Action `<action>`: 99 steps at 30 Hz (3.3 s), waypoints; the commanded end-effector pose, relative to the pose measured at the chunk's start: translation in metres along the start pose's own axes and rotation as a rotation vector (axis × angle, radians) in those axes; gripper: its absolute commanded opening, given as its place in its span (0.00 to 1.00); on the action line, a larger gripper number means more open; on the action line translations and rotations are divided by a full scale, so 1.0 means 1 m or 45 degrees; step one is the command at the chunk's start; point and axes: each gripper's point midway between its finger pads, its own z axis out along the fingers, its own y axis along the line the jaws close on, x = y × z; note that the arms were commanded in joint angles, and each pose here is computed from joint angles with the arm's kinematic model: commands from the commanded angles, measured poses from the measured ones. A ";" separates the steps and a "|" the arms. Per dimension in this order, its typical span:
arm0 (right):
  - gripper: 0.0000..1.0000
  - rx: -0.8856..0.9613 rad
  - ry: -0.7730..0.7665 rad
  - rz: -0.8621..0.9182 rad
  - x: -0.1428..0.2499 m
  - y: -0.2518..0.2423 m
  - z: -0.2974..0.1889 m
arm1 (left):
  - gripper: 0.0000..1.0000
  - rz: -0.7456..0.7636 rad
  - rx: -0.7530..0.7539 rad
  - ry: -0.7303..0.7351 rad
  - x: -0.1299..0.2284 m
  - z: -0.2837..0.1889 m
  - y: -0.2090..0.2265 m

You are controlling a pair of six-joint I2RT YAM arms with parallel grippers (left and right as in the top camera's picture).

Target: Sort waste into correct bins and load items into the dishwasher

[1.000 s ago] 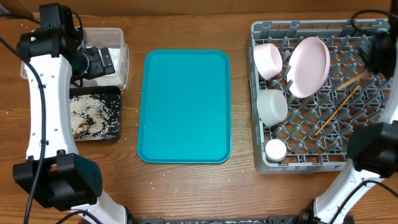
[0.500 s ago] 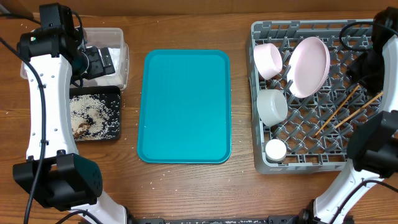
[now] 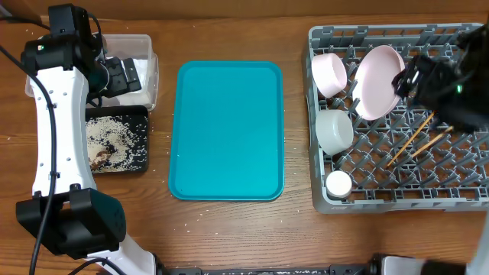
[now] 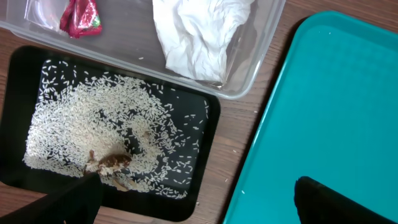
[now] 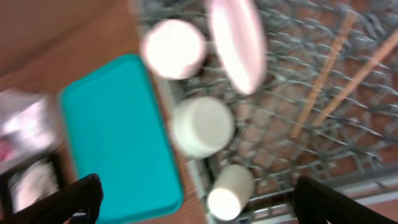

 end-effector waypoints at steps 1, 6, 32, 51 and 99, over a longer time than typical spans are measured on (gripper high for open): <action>1.00 -0.100 -0.064 -0.096 0.015 0.015 -0.029 | 1.00 0.031 -0.006 -0.005 0.000 -0.001 0.000; 1.00 -0.113 -0.258 -0.191 0.033 0.010 -0.078 | 1.00 0.031 -0.006 -0.005 0.000 -0.001 0.000; 1.00 -0.353 -1.266 -0.412 0.076 -0.027 0.010 | 1.00 0.031 -0.006 -0.005 0.000 -0.001 0.000; 1.00 -0.456 -1.200 -0.478 0.129 -0.046 0.132 | 1.00 0.030 -0.006 -0.005 0.000 -0.001 0.000; 1.00 -0.455 -1.200 -0.478 0.129 -0.046 0.132 | 1.00 0.177 0.201 -0.734 0.046 -0.192 -0.033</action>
